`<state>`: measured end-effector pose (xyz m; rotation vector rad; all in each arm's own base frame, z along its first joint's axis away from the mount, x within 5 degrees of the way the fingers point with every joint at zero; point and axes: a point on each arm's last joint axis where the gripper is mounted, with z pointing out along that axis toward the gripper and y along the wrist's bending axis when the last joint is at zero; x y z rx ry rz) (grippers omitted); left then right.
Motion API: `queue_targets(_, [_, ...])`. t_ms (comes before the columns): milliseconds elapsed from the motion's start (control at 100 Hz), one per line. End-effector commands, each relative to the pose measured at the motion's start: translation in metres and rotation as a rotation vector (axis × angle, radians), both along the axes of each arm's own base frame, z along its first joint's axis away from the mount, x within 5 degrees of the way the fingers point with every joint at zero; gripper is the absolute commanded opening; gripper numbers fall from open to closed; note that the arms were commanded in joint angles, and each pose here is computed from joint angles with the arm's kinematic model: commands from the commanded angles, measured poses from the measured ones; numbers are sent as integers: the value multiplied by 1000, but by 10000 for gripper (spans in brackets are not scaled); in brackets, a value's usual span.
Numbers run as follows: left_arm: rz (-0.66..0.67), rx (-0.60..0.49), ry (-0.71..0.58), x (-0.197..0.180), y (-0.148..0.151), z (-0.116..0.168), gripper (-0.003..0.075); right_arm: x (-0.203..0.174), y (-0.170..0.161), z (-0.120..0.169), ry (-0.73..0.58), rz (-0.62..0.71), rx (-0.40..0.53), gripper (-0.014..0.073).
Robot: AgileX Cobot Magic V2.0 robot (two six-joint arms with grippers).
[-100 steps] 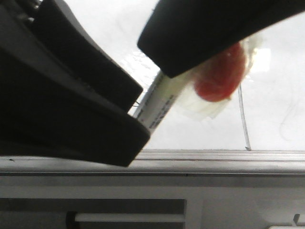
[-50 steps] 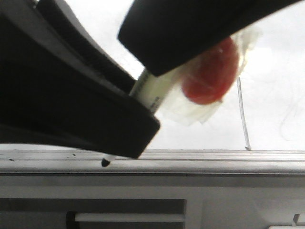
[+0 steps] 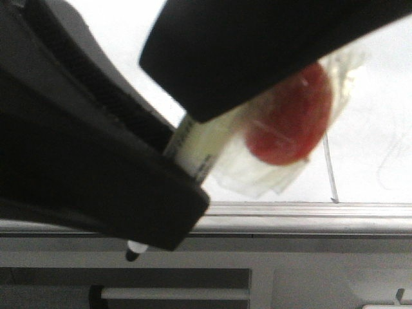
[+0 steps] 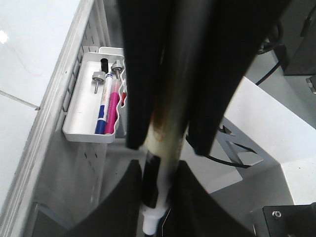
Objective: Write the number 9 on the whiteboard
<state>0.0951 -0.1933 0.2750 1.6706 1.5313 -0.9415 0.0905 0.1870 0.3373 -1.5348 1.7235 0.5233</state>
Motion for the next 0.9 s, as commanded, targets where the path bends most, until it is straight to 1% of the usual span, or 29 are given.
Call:
queue_targets(0, [63, -82, 41, 3, -3, 16, -20, -1, 5, 18, -10, -4, 121, -69])
queue_targets(140, [56, -62, 56, 1, -2, 9, -20, -2, 4, 16, -1, 0, 106, -66])
queue_targets(210, [54, -58, 60, 0, -1, 8, -20, -2, 4, 16, -3, 0, 104, -24])
queue_targets(260, [54, -58, 60, 0, -1, 8, -20, -2, 4, 17, -9, -1, 105, 46])
queue_targets(290, [54, -58, 60, 0, -1, 8, -20, -1, 4, 17, -21, -1, 103, 113])
queue_targets(310, [54, -58, 60, 0, -1, 8, -20, -1, 4, 17, -31, -1, 100, 142])
queue_targets(360, [54, -58, 60, 0, -1, 8, -20, 1, 3, 17, -60, 0, 90, 257])
queue_targets(410, [54, -58, 60, 0, -1, 8, -20, 2, 1, 20, -104, 1, 85, 340])
queue_targets(480, [54, -58, 60, 0, -1, 8, -20, 3, -3, 28, -159, 2, 91, 408])
queue_targets(610, [54, -58, 60, 0, -1, 8, -20, 1, -16, 53, -276, -14, 151, 407])
queue_targets(750, [55, -60, 61, 0, -1, 8, -20, -3, -38, 76, -381, -73, 213, 393])
queue_targets(820, [57, -61, 64, 0, -1, 8, -20, -7, -52, 84, -410, -117, 246, 323])
queue_targets(870, [62, -61, 63, 1, -1, 8, -20, -10, -63, 89, -422, -149, 267, 231])
queue_targets(890, [66, -62, 64, 1, -1, 8, -20, -12, -68, 90, -423, -162, 276, 181])
